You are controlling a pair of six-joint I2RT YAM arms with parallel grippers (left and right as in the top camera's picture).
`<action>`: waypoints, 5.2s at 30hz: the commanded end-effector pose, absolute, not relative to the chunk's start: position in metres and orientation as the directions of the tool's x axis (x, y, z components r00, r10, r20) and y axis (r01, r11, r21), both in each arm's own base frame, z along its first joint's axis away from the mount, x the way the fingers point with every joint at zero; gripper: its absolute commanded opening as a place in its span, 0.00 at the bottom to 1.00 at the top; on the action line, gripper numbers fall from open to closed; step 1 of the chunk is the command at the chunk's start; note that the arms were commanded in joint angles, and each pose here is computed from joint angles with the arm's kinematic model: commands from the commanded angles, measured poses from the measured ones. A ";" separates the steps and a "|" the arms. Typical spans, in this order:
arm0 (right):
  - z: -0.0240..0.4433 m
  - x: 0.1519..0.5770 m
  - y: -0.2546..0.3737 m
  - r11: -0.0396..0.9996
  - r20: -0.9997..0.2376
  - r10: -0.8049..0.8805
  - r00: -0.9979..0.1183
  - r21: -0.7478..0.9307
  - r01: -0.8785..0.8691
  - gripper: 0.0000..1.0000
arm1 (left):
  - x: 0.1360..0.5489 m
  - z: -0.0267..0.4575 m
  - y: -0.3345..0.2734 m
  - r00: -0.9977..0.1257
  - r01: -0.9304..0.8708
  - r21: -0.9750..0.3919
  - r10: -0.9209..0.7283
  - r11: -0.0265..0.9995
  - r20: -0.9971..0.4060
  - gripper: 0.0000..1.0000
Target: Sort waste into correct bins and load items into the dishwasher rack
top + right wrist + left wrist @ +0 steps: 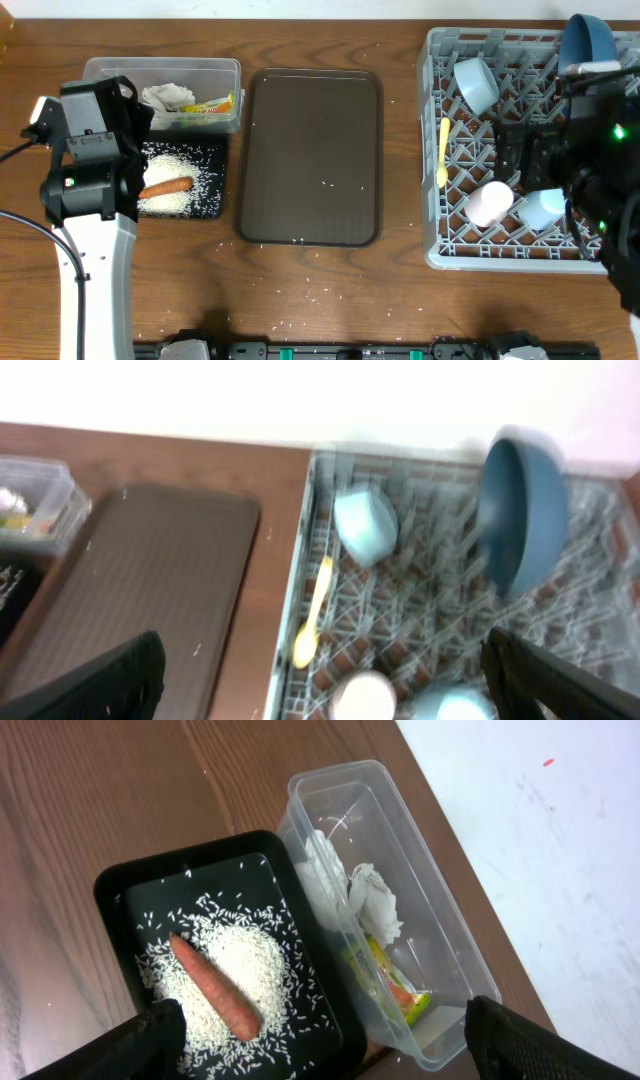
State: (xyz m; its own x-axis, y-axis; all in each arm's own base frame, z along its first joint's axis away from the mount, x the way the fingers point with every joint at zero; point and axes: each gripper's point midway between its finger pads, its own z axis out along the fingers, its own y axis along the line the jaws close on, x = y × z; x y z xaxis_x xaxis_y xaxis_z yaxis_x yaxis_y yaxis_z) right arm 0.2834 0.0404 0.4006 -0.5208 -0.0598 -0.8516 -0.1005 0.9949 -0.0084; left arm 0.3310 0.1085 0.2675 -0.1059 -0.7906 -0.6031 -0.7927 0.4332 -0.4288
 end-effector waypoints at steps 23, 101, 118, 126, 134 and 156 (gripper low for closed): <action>0.211 0.250 0.019 0.990 -0.998 -0.057 0.041 -0.062 -0.124 0.99 | 0.331 0.271 0.110 -0.115 -0.792 -0.416 -0.779 0.447 -0.617 0.91; 0.160 0.245 0.019 0.990 -0.997 -0.054 -0.056 -0.047 -0.130 0.99 | 0.178 0.230 0.079 -0.123 -0.732 -0.441 -0.737 0.519 -0.664 0.91; 0.160 0.245 0.019 0.990 -0.997 -0.054 -0.056 -0.047 -0.130 0.99 | 0.241 0.202 -0.016 -0.124 0.107 0.015 0.029 0.994 -0.992 0.91; 0.160 0.245 0.019 0.990 -0.997 -0.054 -0.056 -0.047 -0.130 0.99 | 0.240 0.167 0.000 -0.109 0.014 0.024 0.026 1.000 -0.994 0.91; 0.160 0.245 0.019 0.990 -0.997 -0.054 -0.056 -0.047 -0.130 0.99 | 0.243 0.138 0.003 -0.157 -0.003 0.016 0.015 1.000 -0.987 0.91; 0.160 0.245 0.019 0.990 -0.997 -0.054 -0.056 -0.047 -0.130 0.99 | 0.244 0.138 0.004 -0.149 -0.010 -0.003 -0.005 1.000 -0.989 0.92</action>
State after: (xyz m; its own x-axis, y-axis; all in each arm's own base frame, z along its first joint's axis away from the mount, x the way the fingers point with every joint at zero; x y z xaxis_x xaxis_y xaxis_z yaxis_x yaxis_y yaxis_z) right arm 0.2455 0.0183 0.1604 -0.0533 -0.0669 -0.9963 -0.1255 0.9903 -0.0597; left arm 0.2438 0.0050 0.1540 -0.1132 0.0041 -0.9936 -0.0126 0.9999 0.0056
